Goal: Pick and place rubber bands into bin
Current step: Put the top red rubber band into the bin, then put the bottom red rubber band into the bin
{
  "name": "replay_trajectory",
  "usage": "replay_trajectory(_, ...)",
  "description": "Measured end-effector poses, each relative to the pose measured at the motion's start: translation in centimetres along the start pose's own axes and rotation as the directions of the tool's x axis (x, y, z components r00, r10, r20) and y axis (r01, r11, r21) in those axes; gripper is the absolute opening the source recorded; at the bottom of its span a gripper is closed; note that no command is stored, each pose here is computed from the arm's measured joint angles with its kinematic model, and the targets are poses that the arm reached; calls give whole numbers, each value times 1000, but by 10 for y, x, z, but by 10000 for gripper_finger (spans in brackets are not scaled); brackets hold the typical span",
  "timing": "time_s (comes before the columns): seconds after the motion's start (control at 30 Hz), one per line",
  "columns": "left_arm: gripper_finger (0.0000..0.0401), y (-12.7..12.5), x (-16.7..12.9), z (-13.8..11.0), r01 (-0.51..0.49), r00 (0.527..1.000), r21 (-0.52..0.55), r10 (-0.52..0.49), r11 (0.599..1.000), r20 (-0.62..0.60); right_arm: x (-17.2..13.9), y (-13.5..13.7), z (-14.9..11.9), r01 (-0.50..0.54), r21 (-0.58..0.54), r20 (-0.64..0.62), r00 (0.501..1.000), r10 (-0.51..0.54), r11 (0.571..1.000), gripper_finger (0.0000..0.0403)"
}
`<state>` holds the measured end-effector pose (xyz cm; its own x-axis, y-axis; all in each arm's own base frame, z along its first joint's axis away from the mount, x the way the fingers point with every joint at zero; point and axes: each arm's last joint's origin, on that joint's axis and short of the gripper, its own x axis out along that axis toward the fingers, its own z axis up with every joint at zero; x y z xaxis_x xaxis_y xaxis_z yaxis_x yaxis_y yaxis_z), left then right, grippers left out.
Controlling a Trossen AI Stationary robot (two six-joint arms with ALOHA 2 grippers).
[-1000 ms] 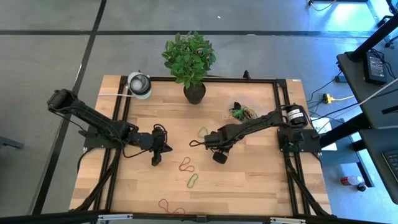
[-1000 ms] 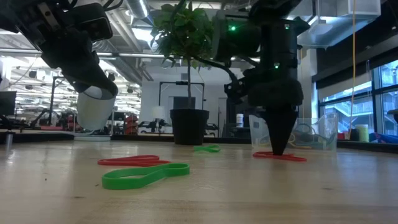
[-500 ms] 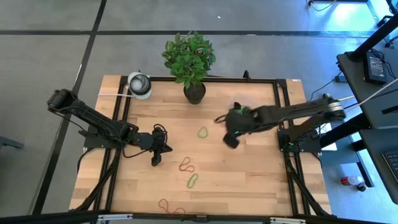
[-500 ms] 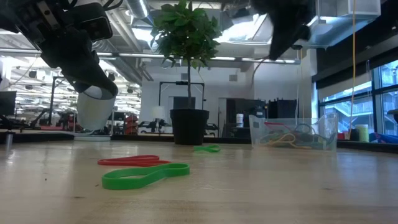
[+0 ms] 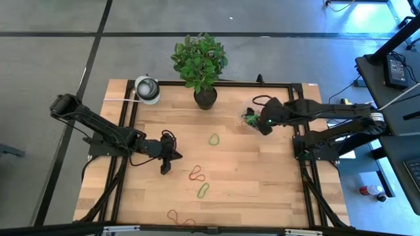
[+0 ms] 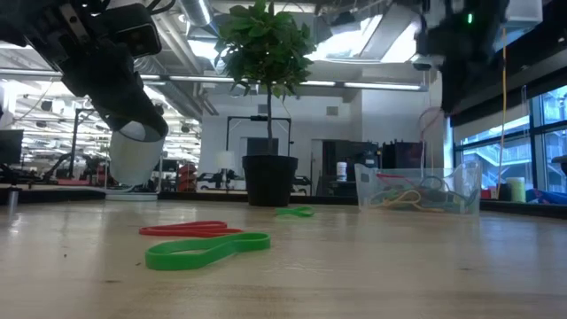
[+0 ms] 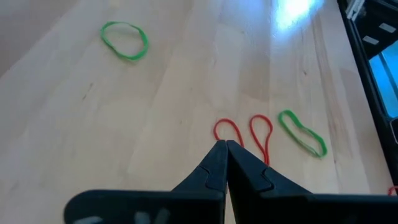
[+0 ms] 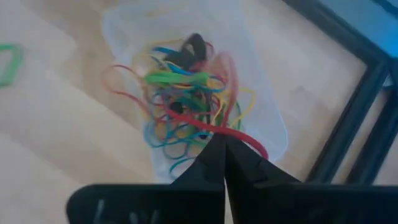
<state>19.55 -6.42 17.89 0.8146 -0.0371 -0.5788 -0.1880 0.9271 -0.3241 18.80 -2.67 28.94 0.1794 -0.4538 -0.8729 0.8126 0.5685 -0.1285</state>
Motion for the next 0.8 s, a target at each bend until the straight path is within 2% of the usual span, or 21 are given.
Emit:
replay_trajectory(0.17, 1, 0, 0, 2, -18, 999, -5, 18, 1000, 31, 47, -5, -14, -5, 59, -47, 999, 8, 998, 1)
replay_trajectory(0.33, 1, 2, 1, 4, -27, 999, -14, 28, 1000, 37, 71, -7, -26, -22, 120, -92, 995, 33, 993, 20)
replay_trajectory(0.6, 5, 7, 2, 8, -73, 994, -35, 75, 997, 79, 68, -8, -24, -27, 143, -79, 996, 38, 989, 69)
replay_trajectory(0.8, 16, -2, -2, 22, -34, 998, 116, 28, 993, 54, 55, -8, -15, -75, 131, -45, 996, 82, 988, 98)
